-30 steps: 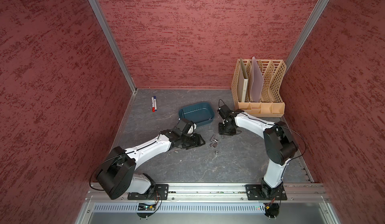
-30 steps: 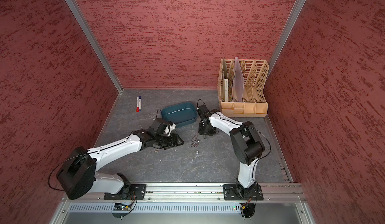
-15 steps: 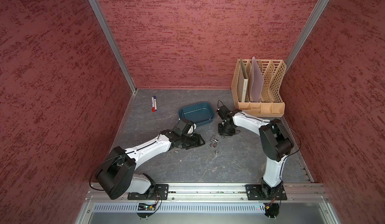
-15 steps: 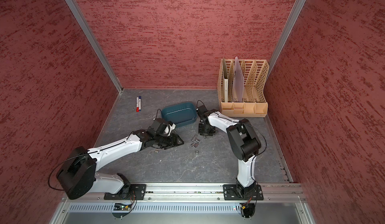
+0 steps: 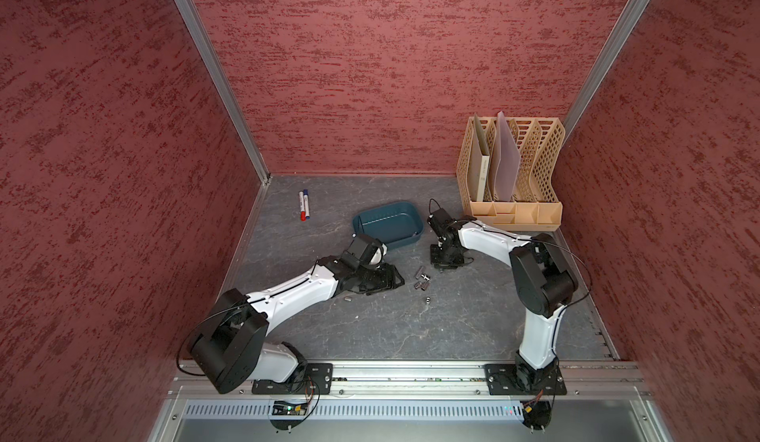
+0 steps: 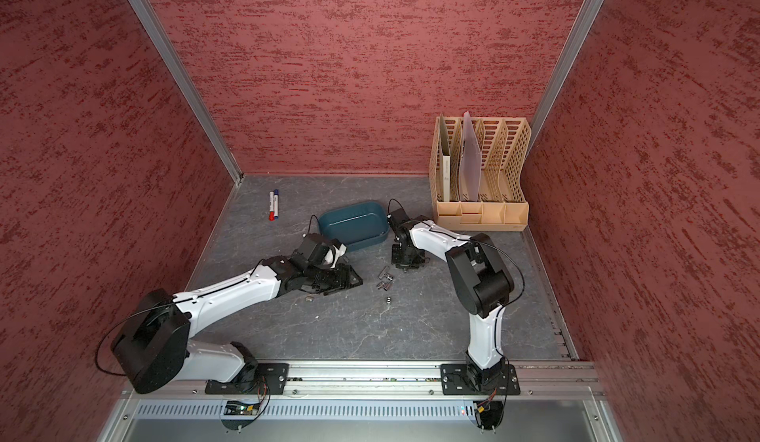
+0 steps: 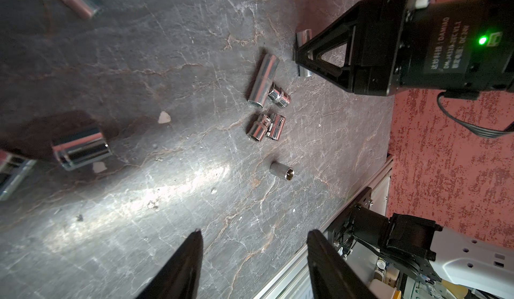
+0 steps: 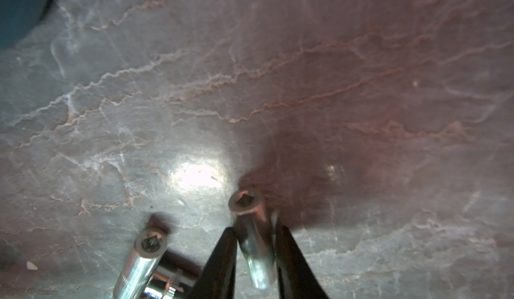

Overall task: Put the socket on the desktop into the storage box
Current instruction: Pick up the socket head at the center of the board.

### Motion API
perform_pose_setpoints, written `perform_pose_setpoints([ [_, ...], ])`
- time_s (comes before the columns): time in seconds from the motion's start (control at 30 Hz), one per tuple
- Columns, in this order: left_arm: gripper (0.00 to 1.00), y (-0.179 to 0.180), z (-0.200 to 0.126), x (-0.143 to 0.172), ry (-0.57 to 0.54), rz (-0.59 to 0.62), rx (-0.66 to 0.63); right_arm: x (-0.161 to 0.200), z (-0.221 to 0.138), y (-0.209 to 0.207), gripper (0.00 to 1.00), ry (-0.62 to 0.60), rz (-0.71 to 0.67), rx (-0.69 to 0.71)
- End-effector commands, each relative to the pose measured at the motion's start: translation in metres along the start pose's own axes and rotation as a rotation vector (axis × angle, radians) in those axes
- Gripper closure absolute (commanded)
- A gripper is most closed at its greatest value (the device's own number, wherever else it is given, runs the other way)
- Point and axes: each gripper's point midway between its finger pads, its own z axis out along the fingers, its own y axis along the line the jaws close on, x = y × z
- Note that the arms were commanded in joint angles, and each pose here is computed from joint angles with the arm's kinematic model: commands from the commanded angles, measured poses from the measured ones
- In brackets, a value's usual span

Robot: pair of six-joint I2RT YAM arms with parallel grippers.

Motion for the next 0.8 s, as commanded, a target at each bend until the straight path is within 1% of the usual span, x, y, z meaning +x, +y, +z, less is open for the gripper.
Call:
perform_pose_setpoints([
  [0.0,0.38,-0.003,-0.003,0.000,-0.018,0.007,0.012,-0.004,0.002,0.000,0.74,-0.001,0.000,-0.006],
  [0.07,0.38,-0.003,-0.002,0.001,-0.016,0.005,0.014,-0.003,0.003,0.001,0.78,0.001,0.000,-0.010],
  [0.37,0.38,-0.003,-0.002,-0.002,-0.026,-0.001,0.016,0.000,0.001,0.000,0.81,-0.001,-0.002,-0.017],
  [0.6,0.36,0.007,-0.007,-0.008,-0.060,-0.035,-0.025,-0.003,-0.019,0.003,0.82,-0.038,-0.007,-0.041],
  [0.77,0.35,0.016,-0.015,-0.016,-0.095,-0.070,-0.039,-0.008,-0.040,0.009,0.82,-0.074,-0.015,-0.066],
])
